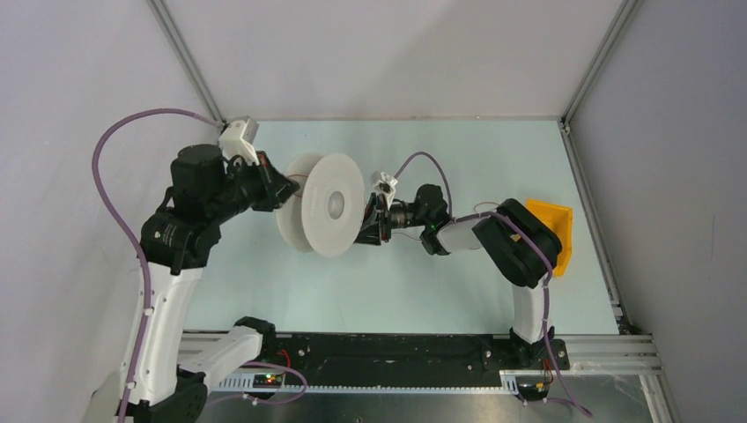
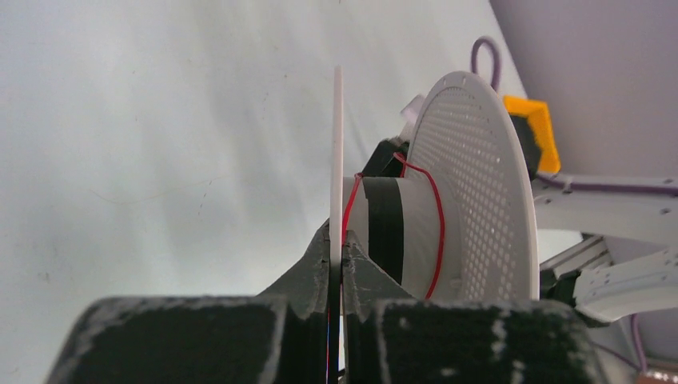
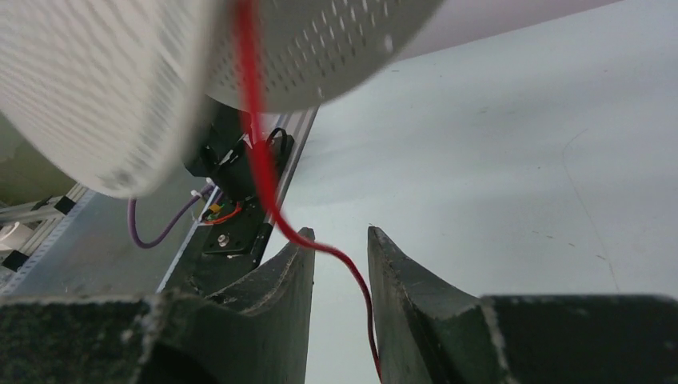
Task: Wrap the cables
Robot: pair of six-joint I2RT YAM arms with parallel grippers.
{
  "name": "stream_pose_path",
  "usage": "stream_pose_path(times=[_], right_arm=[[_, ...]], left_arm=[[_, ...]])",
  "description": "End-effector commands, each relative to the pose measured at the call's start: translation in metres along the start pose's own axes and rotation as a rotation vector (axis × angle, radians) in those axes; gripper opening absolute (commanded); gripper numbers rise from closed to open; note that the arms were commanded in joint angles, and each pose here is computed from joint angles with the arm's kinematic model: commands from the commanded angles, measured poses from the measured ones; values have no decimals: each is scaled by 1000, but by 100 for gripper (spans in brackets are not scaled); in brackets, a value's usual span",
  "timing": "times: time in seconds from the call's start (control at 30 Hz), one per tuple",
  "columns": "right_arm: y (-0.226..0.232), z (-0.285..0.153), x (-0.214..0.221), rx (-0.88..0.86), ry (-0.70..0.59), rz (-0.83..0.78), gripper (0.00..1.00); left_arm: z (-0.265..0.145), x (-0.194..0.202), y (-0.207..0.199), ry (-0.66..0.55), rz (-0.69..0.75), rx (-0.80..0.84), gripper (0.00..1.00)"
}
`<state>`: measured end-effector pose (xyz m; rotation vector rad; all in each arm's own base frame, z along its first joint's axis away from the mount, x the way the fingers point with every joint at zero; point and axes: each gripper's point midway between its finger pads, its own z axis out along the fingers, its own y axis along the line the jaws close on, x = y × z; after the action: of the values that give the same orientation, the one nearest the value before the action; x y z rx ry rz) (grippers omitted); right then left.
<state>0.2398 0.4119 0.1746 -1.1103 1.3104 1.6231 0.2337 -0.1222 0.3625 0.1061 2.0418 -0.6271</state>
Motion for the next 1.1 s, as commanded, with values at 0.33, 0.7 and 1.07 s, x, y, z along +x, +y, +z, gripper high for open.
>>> stream_pose_path(times=[0.33, 0.7, 1.07], right_arm=[[10, 23, 41, -24, -28, 97, 22], [48, 35, 76, 210, 95, 96, 0], [99, 55, 12, 355, 288, -285, 0]], left_arm=[[-32, -91, -22, -417, -188, 87, 0], [-25, -116, 47, -657, -354, -167, 0], [-9, -92, 96, -600, -66, -460, 0]])
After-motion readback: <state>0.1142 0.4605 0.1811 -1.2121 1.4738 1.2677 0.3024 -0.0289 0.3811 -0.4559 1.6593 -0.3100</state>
